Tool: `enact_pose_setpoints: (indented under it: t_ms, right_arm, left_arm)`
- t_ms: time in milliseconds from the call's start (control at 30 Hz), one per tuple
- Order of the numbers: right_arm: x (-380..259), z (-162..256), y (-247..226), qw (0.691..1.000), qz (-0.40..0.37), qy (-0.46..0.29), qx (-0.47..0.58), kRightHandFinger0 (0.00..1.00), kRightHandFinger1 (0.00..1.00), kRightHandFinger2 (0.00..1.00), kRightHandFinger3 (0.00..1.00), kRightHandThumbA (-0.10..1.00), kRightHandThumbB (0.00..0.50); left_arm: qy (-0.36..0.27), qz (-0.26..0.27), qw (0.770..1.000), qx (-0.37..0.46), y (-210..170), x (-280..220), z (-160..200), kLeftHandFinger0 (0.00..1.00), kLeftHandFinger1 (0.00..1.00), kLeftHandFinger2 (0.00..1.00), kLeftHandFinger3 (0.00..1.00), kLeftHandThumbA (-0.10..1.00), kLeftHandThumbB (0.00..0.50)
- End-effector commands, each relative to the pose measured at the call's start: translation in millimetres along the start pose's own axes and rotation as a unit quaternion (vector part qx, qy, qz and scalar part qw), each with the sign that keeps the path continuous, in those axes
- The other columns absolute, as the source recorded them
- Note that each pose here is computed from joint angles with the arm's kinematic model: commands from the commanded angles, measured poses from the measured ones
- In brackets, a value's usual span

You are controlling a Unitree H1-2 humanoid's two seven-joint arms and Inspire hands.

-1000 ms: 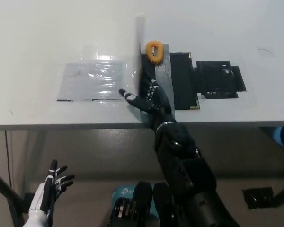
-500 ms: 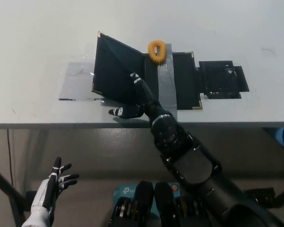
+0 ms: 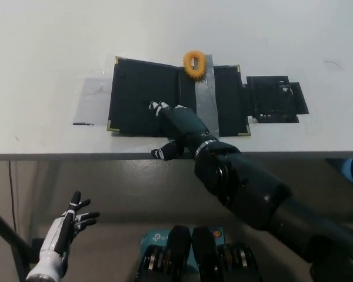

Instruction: The robot uses its right hand to push the cover of the diary kept in the middle of the desk towards the left to open it

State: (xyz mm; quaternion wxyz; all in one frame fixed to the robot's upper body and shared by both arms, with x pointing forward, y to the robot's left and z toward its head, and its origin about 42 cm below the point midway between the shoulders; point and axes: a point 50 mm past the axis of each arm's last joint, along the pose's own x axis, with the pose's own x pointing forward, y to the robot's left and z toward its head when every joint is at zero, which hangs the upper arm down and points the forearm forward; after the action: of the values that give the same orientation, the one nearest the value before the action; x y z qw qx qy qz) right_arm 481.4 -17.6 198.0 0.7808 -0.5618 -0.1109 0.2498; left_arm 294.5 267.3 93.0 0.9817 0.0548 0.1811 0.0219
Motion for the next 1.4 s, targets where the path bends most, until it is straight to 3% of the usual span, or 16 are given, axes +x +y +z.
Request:
enact_pose_setpoints:
  t_ms: [0,67,200,267,300,333,367,433,500,633,700,733,767,967,1133,1367]
  right_arm:
    - [3,0,0,0.998,0.031,0.0,-0.053,0.49,0.7,0.9,1.0,1.0,0.406]
    - [-2,-2,12,0.997,0.043,-0.001,-0.062,0.64,0.85,1.0,1.0,1.0,0.394]
    - [-4,1,21,0.998,0.052,-0.006,-0.046,0.55,0.74,0.95,1.0,1.0,0.381]
    - [-4,2,11,0.999,0.048,-0.003,-0.025,0.36,0.56,0.77,1.0,1.0,0.371]
    - [-4,1,4,0.999,0.047,-0.003,-0.02,0.65,0.81,0.98,1.0,1.0,0.36]
    - [-5,2,1,0.999,0.045,-0.005,-0.016,0.48,0.61,0.75,1.0,1.0,0.425]
    - [-5,2,-3,0.999,0.039,-0.006,-0.011,0.33,0.51,0.71,1.0,1.0,0.399]
    - [-7,-2,-21,1.0,0.027,-0.004,0.006,0.33,0.52,0.75,1.0,1.0,0.393]
    - [-10,-3,-46,0.998,0.008,-0.007,0.055,0.7,0.87,0.99,1.0,1.0,0.345]
    - [-19,-7,-82,0.986,0.001,-0.012,0.164,0.97,1.0,1.0,1.0,1.0,0.303]
    - [-27,-7,-104,0.973,-0.014,0.004,0.23,0.48,0.54,0.55,0.94,1.0,0.337]
    - [-34,-7,-121,0.956,-0.019,-0.004,0.293,0.95,0.99,1.0,1.0,1.0,0.299]
    - [-42,-10,-135,0.93,-0.033,-0.024,0.364,1.0,1.0,1.0,1.0,1.0,0.295]
    - [-83,-31,-173,0.843,-0.086,-0.122,0.517,1.0,1.0,1.0,1.0,1.0,0.252]
    - [-121,-56,-185,0.75,-0.151,-0.147,0.627,1.0,1.0,1.0,1.0,1.0,0.289]
    - [-189,-103,-164,0.692,-0.201,-0.148,0.678,1.0,1.0,1.0,1.0,1.0,0.299]
  left_arm:
    - [-0.018,-0.002,1.0,0.017,6,3,14,1.0,0.79,0.7,0.83,0.96,0.305]
    - [-0.011,-0.002,1.0,0.018,4,1,11,1.0,0.78,0.71,0.83,0.97,0.324]
    - [-0.008,-0.001,1.0,0.013,5,-1,7,1.0,0.79,0.7,0.85,0.97,0.299]
    - [-0.012,-0.004,1.0,0.012,5,-2,7,1.0,0.79,0.71,0.86,0.96,0.271]
    - [-0.011,-0.004,1.0,0.011,6,-2,7,1.0,0.81,0.72,0.87,0.96,0.257]
    - [-0.008,-0.002,1.0,0.01,6,-4,4,1.0,0.81,0.73,0.87,0.96,0.246]
    - [-0.008,-0.002,1.0,0.011,6,-4,4,1.0,0.81,0.73,0.87,0.96,0.243]
    - [-0.007,-0.002,1.0,0.006,6,-4,4,1.0,0.81,0.73,0.87,0.95,0.23]
    - [-0.007,0.003,1.0,0.005,9,-5,2,1.0,0.81,0.72,0.86,0.96,0.233]
    - [-0.004,0.008,1.0,0.002,11,-7,0,1.0,0.81,0.72,0.85,0.97,0.242]
    - [-0.001,0.01,1.0,0.007,12,-9,-1,1.0,0.81,0.73,0.86,0.99,0.23]
    - [-0.002,0.01,1.0,0.01,13,-9,-3,1.0,0.8,0.73,0.86,1.0,0.234]
    - [-0.003,0.009,1.0,0.011,14,-9,-4,1.0,0.81,0.74,0.87,1.0,0.239]
    - [0.0,0.017,1.0,0.009,14,-11,-8,1.0,0.8,0.73,0.86,0.99,0.248]
    - [0.007,0.024,1.0,-0.006,13,-14,-11,1.0,0.81,0.74,0.86,0.96,0.258]
    - [0.003,0.022,1.0,-0.011,16,-13,-13,1.0,0.83,0.79,0.9,0.97,0.294]
